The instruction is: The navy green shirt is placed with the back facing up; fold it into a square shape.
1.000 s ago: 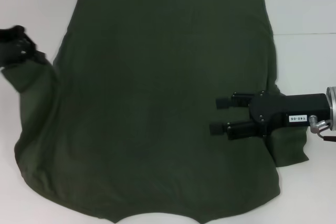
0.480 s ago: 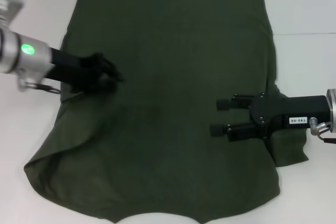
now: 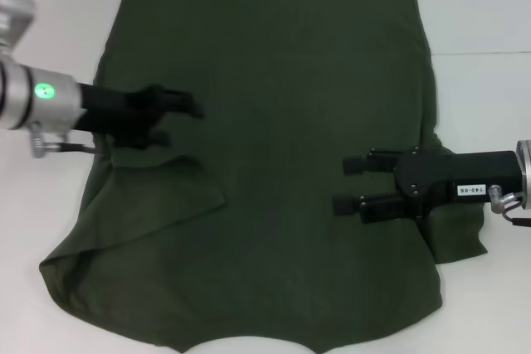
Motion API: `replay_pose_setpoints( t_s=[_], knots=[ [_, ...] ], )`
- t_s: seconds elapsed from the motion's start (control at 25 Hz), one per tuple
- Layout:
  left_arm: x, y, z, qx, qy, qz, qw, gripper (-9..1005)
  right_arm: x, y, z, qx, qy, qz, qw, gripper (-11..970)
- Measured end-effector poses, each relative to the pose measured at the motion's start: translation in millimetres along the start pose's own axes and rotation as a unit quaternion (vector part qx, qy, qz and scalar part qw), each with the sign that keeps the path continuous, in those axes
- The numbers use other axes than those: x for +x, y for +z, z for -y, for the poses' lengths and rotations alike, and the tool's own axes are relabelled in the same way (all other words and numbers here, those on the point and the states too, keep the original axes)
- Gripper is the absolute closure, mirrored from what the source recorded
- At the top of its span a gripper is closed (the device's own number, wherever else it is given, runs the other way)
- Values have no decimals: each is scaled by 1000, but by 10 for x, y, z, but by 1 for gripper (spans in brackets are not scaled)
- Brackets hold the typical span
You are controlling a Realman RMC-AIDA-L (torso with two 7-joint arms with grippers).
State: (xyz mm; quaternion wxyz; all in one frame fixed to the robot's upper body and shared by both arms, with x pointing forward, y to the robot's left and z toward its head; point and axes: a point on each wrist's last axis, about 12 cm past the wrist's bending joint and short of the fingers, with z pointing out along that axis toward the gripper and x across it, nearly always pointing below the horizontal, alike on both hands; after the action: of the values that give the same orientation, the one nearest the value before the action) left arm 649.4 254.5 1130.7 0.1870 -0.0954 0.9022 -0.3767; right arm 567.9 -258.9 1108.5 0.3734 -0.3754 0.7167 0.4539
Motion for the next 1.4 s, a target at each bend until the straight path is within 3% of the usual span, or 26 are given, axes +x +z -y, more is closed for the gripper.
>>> replay_pose_setpoints(
  t_s=[0.36,0.64,1.16,1.4],
  knots=[
    [88,-349,-493,31,25,80,996,91,21,-8,20,9,5,-1,1000,62],
    [182,-253,-694,-4,63,102,993,90,23,-6,22,10,6,-1,1000,64],
    [251,-109,-747,-32,75,103,991,93,67,-37,13,11,16,-1,1000,67],
    [262,-53,-706,-31,80,99,991,93,80,-40,14,14,18,-1,1000,69]
  ],
)
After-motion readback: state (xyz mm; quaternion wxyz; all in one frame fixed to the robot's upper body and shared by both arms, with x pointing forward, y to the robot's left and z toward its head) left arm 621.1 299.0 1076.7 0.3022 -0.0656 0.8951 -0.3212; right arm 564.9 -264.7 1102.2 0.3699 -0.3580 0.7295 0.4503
